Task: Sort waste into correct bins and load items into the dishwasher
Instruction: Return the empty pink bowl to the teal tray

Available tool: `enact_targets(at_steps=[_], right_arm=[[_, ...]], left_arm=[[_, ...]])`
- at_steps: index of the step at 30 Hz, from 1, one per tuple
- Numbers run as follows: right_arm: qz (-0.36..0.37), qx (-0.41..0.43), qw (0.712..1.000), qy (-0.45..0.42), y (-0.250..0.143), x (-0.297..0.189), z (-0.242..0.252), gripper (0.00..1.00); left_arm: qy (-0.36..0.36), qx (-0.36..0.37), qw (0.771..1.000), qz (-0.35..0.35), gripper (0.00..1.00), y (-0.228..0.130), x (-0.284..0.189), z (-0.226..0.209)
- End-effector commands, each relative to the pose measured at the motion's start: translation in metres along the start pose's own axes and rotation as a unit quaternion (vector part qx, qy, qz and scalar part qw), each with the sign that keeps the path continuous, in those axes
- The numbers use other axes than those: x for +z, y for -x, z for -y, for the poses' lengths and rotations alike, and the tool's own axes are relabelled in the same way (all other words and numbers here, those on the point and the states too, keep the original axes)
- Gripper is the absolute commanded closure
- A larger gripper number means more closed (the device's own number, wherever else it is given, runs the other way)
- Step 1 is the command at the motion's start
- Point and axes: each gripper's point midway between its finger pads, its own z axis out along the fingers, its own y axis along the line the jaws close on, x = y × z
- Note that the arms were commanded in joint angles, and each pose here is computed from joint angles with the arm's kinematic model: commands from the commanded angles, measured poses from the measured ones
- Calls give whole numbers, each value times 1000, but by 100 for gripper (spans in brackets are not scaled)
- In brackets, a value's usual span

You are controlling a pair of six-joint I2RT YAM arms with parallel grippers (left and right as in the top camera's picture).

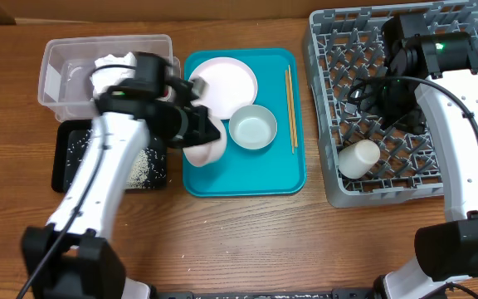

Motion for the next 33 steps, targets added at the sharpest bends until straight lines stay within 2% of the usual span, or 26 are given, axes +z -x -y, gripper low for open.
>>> enact_targets(at_steps=[1,10,13,16,19,21,27,33], right_arm=[[15,0,1000,8,5,-8,-1,1],[21,1,1000,16,8,-8,-5,1],[21,0,999,25,9,-8,-8,1],[22,0,999,34,10,-8,-12,1],[19,-1,998,67,10,-9,-24,1],[18,-4,995,100,11,-11,-36,1],[22,-36,984,174,10,-12,-79,2],[9,-71,980,188,-10,-1,-120,5]], left_arm=[[133,-15,991,-7,96,-3,27,-30],[168,13,982,-89,96,-32,86,-28],[173,7,980,-102,91,-36,94,-33],[174,7,979,-103,75,-36,95,-34],[173,8,980,-102,43,-35,95,-33],[173,8,979,-102,32,-35,94,-34],[169,22,981,-90,30,-13,64,-20],[174,23,984,-12,29,42,-14,2]])
